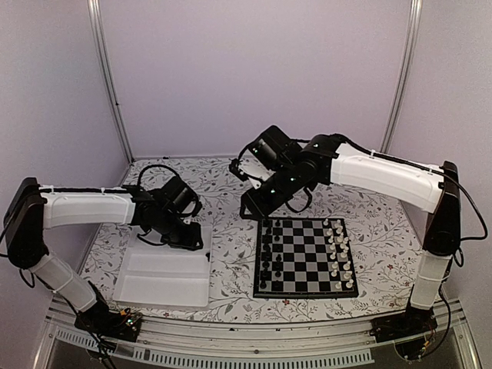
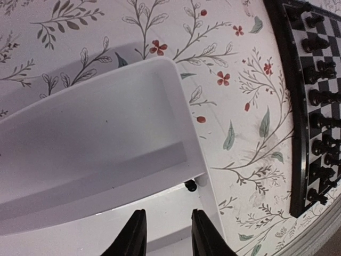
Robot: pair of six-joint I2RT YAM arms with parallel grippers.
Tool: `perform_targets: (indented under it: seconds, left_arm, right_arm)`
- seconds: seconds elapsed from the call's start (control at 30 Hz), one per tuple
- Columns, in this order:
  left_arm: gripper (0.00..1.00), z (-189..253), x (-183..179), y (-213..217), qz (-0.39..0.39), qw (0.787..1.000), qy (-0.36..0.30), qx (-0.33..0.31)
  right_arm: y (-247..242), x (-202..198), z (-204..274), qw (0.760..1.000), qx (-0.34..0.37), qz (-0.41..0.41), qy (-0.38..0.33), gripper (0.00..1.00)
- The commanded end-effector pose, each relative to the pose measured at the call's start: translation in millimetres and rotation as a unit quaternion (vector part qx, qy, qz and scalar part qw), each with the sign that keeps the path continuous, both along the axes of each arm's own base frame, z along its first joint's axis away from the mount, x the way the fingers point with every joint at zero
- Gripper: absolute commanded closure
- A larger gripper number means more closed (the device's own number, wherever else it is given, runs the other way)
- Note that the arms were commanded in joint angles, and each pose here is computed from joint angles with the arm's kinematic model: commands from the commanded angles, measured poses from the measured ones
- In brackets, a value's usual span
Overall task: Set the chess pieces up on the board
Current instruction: Pick up the chess piece from the storage box.
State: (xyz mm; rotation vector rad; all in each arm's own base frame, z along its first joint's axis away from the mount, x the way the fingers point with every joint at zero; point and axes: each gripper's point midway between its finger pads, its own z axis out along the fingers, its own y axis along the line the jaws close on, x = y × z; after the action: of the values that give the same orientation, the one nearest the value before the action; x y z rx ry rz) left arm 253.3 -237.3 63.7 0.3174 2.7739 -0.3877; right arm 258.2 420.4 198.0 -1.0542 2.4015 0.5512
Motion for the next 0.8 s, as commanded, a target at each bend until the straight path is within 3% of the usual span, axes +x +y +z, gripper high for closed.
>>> perform_targets:
  seconds: [0.0, 0.3, 0.77]
  left_arm:
    - [0.68, 7.4, -1.7, 11.2, 0.011, 1.0, -0.014, -0.009]
    - [0.67, 2.4, -4.0, 5.1, 0.011, 0.998, -0.016, -0.066]
    - [0.68, -31.0, 8.1, -11.3, 0.033, 0.996, 0.003, -0.083]
  right_arm:
    - [-8.0, 22.8, 24.0, 0.999, 0.025, -0.032, -0.026, 0.6]
    - [-30.7, 17.3, 29.4, 0.998, 0.016, -0.05, -0.032, 0.6]
    - [-59.5, -1.2, 31.4, 0.995, 0.016, -0.101, 0.005, 0.59]
